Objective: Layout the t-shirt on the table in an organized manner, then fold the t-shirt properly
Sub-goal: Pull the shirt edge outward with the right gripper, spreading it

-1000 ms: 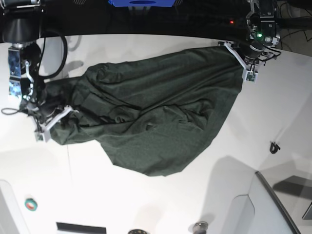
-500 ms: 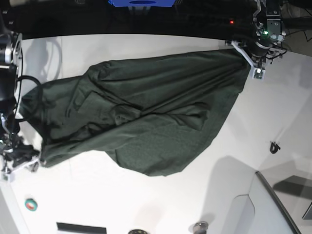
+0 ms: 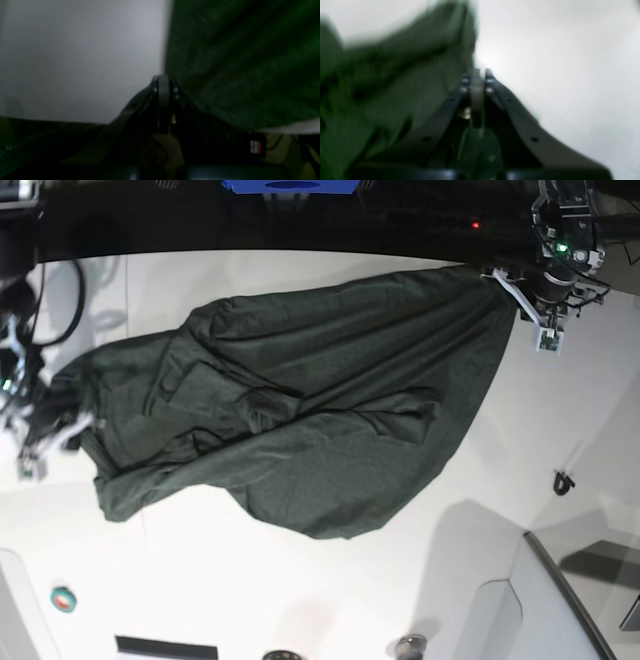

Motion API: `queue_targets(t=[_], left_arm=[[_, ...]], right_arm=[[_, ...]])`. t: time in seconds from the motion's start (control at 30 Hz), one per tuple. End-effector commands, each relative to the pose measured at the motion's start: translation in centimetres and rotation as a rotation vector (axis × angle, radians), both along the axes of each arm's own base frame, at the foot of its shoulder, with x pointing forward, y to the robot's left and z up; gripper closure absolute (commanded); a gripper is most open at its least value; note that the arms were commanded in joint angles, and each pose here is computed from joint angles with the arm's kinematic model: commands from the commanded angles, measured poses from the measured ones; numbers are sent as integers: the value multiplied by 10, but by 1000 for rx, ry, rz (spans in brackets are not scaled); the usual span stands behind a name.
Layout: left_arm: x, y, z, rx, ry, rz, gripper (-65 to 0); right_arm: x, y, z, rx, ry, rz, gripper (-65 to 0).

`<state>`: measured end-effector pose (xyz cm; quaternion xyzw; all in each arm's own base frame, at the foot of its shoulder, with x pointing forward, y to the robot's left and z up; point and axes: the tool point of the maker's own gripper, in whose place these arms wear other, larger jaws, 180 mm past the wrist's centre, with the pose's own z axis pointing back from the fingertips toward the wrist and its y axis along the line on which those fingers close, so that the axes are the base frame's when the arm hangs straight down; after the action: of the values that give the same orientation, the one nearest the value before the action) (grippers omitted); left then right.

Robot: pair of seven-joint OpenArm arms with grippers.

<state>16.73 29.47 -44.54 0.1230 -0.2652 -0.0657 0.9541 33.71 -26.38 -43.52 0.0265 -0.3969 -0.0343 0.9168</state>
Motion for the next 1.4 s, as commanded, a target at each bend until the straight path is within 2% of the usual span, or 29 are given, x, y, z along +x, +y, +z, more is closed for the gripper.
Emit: queue_targets(t=[0.0, 0.17, 0.27, 0.4, 0.57, 1.03, 1.2, 1.37], left_arm=[[9, 3, 7, 13, -29, -9, 0], [9, 7, -12, -8, 6, 18, 0], [7, 9, -28, -29, 41, 44, 0], [7, 10, -45, -56, 25, 60, 0], [1, 16, -50, -53, 41, 70, 0], [4, 34, -42, -14, 38, 63, 0], [4, 33, -43, -16, 40, 60, 0], [4, 33, -41, -13, 39, 58, 0]], right_arm=[[15, -13, 25, -12, -91, -30, -20], [-5, -35, 5, 42, -56, -166, -3], [4, -46, 6, 40, -53, -184, -29], [5, -56, -9, 55, -7, -216, -11], [-6, -51, -22, 70, 58, -217, -6], [-80, -66, -67, 56, 213, -272, -6], [-106, -83, -63, 46, 207, -329, -6], [-102, -80, -40, 11, 139, -281, -6]])
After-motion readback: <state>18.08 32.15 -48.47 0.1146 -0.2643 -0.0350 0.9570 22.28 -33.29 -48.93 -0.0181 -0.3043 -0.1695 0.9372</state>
